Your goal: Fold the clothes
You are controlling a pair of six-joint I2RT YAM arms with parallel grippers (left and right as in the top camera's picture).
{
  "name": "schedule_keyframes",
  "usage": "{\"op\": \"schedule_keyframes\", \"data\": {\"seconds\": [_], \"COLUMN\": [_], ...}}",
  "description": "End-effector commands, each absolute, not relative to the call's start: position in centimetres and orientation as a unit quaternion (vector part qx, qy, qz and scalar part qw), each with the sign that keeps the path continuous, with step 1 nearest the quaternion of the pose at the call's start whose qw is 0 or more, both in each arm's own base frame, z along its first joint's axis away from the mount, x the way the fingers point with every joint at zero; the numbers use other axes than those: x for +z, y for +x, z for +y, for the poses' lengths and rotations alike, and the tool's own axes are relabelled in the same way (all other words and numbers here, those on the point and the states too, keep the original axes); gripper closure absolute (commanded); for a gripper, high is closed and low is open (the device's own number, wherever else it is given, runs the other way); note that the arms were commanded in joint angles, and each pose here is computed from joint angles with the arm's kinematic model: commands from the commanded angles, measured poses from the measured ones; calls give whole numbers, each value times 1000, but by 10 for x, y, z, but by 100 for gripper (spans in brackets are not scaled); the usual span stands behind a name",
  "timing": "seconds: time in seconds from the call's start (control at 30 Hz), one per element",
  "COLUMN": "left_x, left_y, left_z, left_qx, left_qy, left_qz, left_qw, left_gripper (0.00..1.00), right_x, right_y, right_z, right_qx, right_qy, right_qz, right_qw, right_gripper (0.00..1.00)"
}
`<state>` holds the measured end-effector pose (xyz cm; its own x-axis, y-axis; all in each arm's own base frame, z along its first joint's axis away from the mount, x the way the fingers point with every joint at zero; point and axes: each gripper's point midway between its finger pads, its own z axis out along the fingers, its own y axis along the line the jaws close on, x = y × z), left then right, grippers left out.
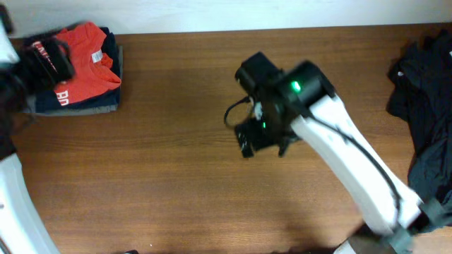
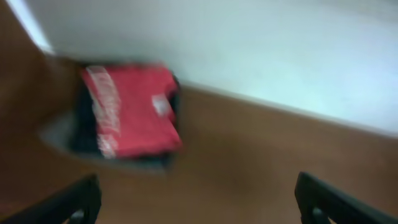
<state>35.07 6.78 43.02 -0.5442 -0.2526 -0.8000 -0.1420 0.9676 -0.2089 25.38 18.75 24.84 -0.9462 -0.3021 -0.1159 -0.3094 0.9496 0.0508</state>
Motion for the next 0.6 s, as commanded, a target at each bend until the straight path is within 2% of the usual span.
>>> {"op": "schedule_keyframes", "data": {"seconds": [0.0,0.2,0.4,0.57], "left_x": [426,422,432,402], "left_y": [322,254,187,148], "left_z": [28,-19,-48,-65], "left_qx": [-106,-127,-154,-179], "left_qy": [-53,21,43,79], "left_qz": [892,898,840,805], "left_qw": [437,422,518,560], "left_gripper": [1,1,1,1], "right_x": [282,324,364,385], "right_y": [225,196,180,157], "right_z": [194,182,142,112], "right_qx": [66,87,94,125], "right_qy": [-185,-171,-137,-112], "right_qz": [976,965,947,932], "right_qw": [98,178,274,322], "right_gripper": [1,1,1,1]}}
